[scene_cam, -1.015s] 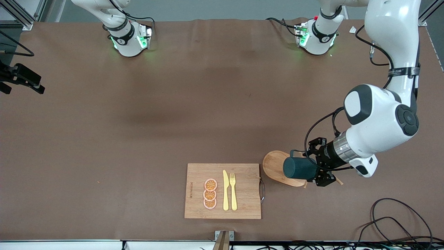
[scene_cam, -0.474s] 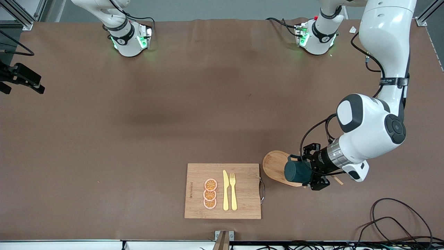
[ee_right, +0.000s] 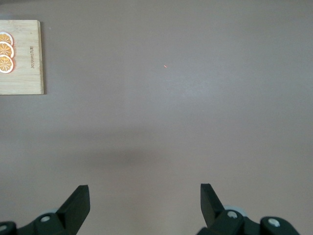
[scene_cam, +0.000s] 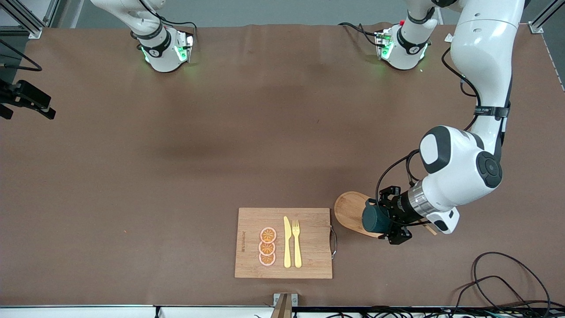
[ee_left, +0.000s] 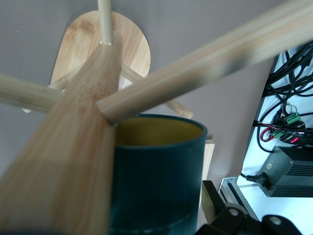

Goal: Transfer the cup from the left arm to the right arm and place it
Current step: 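Close the left gripper on the teal mug's rim, then lift the mug off the stand and carry it toward the table middle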

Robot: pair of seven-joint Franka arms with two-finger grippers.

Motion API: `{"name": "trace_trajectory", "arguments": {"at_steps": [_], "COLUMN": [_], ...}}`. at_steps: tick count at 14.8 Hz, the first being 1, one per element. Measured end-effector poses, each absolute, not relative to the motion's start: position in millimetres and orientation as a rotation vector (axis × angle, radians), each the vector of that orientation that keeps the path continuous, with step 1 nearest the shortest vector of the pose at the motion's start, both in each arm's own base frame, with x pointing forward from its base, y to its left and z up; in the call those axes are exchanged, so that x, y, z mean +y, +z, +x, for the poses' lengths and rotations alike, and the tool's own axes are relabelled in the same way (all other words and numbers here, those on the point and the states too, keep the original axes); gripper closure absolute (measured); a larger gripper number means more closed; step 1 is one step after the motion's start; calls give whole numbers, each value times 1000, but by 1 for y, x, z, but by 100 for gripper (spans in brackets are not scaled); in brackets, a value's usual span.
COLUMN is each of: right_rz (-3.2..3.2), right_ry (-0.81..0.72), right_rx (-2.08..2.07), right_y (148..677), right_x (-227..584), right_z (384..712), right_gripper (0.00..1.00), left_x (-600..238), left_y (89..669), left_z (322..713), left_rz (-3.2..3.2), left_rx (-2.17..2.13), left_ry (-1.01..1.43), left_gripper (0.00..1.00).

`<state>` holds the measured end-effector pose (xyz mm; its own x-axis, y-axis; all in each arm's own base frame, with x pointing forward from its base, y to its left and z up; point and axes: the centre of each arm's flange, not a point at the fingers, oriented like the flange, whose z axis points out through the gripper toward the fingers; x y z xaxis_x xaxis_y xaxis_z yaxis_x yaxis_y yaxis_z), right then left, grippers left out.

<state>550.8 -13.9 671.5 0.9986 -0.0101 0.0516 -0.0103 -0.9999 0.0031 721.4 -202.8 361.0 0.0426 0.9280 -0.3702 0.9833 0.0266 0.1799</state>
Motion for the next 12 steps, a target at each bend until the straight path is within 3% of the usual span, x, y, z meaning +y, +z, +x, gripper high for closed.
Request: {"name": "trace_trajectory", "arguments": {"at_steps": [1,3,12], "right_rz": [3137,3137,3137], "right_ry": [81,81,82], "right_rx": [-15,-14,-8], "right_y": [671,671,672], "right_x": [-14,-13,-11], "right_z": [551,551,551], "right_gripper": [0,0,0], "left_x": [-203,-206,-259], "left_y": [361,364,420], "left_z": [721,722,707], "left_rz": [1946,1966,1924], "left_rx": [1919,1887,1797], "left_ry": [-193,-185,-224], "left_gripper": [4,15,15]}}
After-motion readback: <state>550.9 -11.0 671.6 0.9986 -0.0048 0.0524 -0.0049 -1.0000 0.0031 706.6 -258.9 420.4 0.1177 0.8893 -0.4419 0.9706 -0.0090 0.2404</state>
